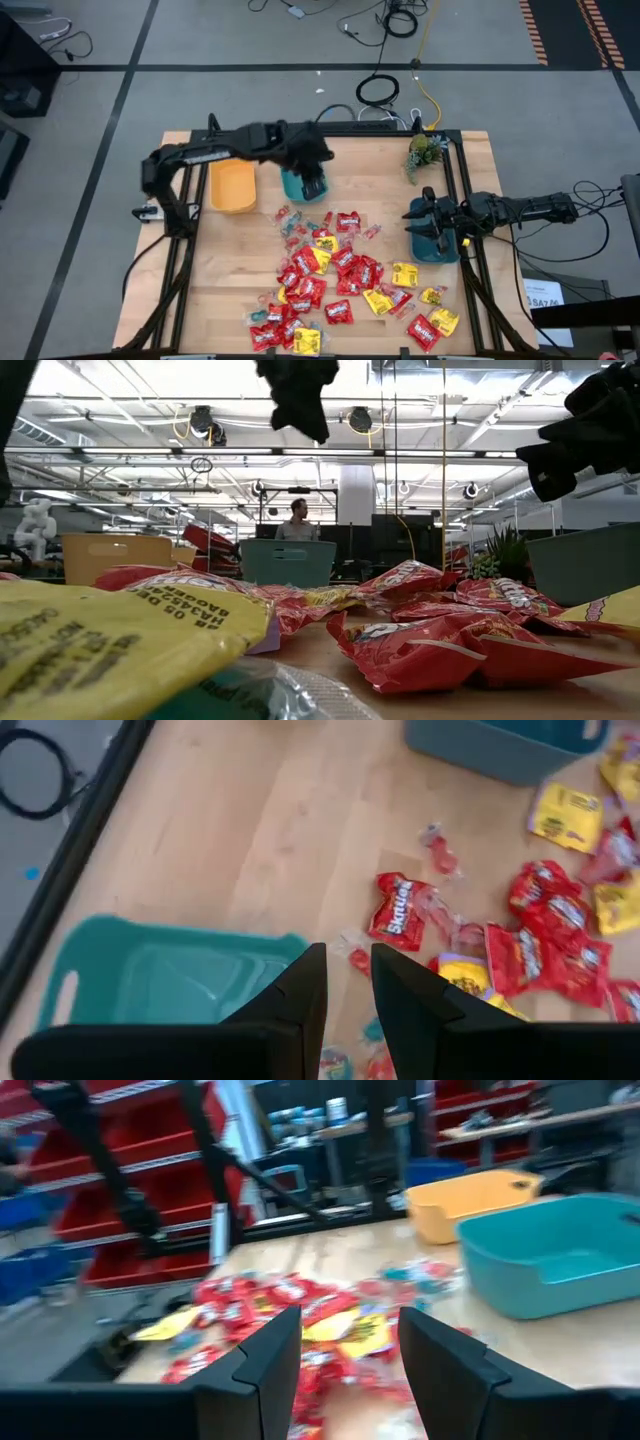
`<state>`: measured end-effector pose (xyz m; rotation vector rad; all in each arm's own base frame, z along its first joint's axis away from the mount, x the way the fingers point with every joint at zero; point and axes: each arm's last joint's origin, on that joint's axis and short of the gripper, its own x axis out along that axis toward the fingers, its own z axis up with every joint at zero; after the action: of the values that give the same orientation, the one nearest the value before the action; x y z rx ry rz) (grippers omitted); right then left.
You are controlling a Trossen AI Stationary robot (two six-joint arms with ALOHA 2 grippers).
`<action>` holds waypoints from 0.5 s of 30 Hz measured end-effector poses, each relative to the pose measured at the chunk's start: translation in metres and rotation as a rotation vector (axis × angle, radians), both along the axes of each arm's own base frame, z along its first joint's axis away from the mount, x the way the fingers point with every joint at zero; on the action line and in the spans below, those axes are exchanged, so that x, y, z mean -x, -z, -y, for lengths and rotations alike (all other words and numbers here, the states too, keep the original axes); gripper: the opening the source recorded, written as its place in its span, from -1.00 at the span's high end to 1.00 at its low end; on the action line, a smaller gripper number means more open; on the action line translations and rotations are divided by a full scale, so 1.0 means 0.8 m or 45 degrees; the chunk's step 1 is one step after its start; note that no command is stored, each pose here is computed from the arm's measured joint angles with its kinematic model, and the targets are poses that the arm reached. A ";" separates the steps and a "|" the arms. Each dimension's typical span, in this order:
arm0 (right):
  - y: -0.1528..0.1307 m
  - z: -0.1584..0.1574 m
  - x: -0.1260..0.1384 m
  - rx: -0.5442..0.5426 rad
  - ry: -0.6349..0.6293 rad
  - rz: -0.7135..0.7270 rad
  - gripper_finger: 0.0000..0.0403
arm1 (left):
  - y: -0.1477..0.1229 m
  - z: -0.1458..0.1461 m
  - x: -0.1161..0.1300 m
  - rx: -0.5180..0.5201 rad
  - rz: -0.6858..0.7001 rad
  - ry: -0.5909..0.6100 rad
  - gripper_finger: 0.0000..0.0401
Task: Sort candy
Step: Move the blue bin to the top right of the table
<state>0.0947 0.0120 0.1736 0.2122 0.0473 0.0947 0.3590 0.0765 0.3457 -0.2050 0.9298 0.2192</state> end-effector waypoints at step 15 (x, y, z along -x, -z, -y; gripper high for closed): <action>-0.060 0.009 -0.013 0.161 0.383 0.019 0.21 | 0.126 0.069 0.137 0.203 0.297 -0.357 0.54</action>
<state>0.1050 0.0046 0.2216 0.0907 0.0061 -0.2063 0.2495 0.0213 0.2450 -0.4995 0.6847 0.3718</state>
